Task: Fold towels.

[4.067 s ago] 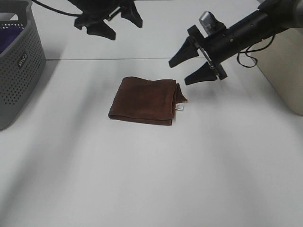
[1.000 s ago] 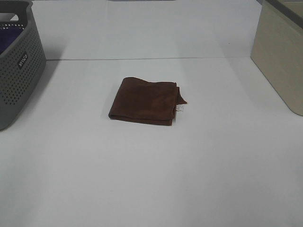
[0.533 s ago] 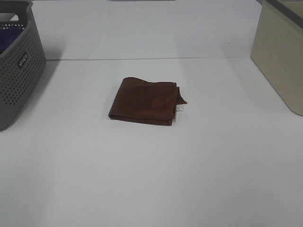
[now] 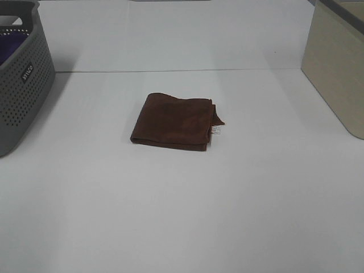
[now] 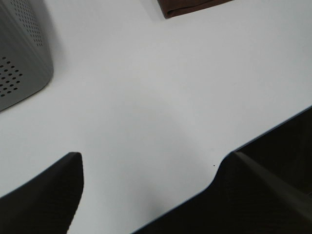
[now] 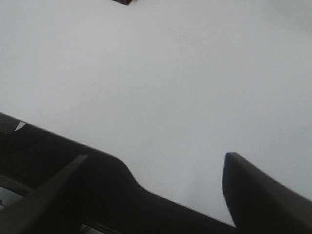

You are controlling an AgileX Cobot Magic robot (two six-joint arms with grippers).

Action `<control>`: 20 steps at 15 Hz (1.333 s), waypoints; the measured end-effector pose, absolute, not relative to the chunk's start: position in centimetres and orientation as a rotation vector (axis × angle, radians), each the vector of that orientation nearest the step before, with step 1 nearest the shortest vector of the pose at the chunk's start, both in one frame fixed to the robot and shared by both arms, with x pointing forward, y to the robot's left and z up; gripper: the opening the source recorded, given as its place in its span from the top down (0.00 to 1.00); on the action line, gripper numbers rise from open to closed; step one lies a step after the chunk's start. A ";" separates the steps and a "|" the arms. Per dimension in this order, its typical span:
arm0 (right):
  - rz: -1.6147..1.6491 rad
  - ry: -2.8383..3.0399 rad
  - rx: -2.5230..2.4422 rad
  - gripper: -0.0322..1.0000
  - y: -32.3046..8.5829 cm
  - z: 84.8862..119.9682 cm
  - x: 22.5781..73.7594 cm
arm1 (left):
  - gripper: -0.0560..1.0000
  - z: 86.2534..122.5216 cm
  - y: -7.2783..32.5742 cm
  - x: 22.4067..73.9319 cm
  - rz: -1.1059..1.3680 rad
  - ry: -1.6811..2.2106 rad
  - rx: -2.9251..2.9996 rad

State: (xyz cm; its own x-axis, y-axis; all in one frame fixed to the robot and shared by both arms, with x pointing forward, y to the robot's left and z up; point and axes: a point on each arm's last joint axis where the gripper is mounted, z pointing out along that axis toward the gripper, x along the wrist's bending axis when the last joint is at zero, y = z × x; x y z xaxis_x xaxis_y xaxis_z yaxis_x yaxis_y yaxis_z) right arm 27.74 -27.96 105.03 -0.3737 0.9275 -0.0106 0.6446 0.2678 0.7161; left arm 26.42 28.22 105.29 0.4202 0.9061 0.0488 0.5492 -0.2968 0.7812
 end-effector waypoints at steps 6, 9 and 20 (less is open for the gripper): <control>0.883 2.113 1.420 0.29 -28.0 105.0 27.7 | 0.22 105.3 28.2 26.4 0.652 1.230 1.976; 0.883 2.113 1.420 0.29 -28.0 105.0 27.7 | 0.22 105.3 28.2 26.4 0.652 1.230 1.976; 1.029 1.888 1.330 0.29 -28.7 105.6 24.3 | 0.22 105.6 28.8 23.4 0.898 1.276 1.748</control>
